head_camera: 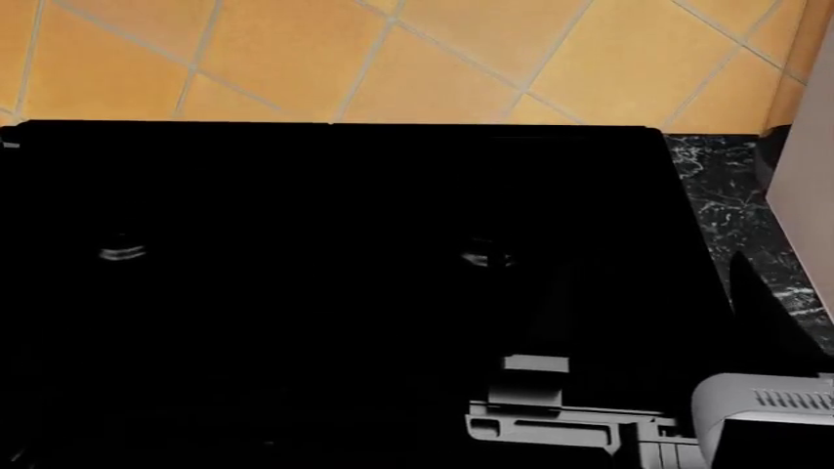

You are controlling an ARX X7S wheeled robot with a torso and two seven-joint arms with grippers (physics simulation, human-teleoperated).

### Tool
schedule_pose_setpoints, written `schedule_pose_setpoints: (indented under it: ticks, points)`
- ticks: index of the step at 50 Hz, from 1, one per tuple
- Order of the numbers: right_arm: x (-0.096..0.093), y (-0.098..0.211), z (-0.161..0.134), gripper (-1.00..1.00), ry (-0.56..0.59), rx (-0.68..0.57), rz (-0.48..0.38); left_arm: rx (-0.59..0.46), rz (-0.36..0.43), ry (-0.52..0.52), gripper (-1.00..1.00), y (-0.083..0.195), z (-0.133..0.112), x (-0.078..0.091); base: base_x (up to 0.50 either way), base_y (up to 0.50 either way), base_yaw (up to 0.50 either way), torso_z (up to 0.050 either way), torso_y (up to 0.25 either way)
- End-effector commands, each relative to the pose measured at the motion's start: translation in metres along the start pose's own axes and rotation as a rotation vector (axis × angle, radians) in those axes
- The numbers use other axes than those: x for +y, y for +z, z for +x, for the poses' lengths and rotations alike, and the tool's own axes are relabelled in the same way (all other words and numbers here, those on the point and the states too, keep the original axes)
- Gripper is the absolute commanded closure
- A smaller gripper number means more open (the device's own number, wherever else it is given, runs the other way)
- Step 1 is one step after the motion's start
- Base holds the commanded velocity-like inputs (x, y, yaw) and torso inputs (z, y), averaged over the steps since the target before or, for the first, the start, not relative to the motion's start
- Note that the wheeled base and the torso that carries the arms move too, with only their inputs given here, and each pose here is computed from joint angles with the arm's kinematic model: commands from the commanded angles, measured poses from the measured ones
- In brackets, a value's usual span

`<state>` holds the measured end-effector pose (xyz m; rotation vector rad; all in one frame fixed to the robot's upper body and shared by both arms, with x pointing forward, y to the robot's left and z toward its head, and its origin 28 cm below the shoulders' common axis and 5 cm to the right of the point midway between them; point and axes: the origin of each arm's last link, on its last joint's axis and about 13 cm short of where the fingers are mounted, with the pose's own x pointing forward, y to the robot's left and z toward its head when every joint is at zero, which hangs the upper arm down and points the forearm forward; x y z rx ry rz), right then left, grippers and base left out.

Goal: Pick the broccoli from the counter and place it in the microwave.

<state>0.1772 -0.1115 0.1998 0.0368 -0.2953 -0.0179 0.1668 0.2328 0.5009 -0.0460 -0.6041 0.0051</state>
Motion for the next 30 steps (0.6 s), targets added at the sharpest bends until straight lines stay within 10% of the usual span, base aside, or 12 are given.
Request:
schedule_pose_setpoints:
  ticks: [1,30]
  points:
    - [0.001,-0.001,0.001,-1.0,0.007,0.004,-0.002,0.043,0.061,-0.058,-1.0,-0.016,-0.09,0.014,0.0,0.0,0.0,0.0,0.0]
    - [0.002,-0.001,-0.002,-1.0,0.027,0.019,-0.006,0.137,0.01,-0.015,-1.0,-0.03,-0.141,0.022,0.0,0.0,0.0,0.0,0.0]
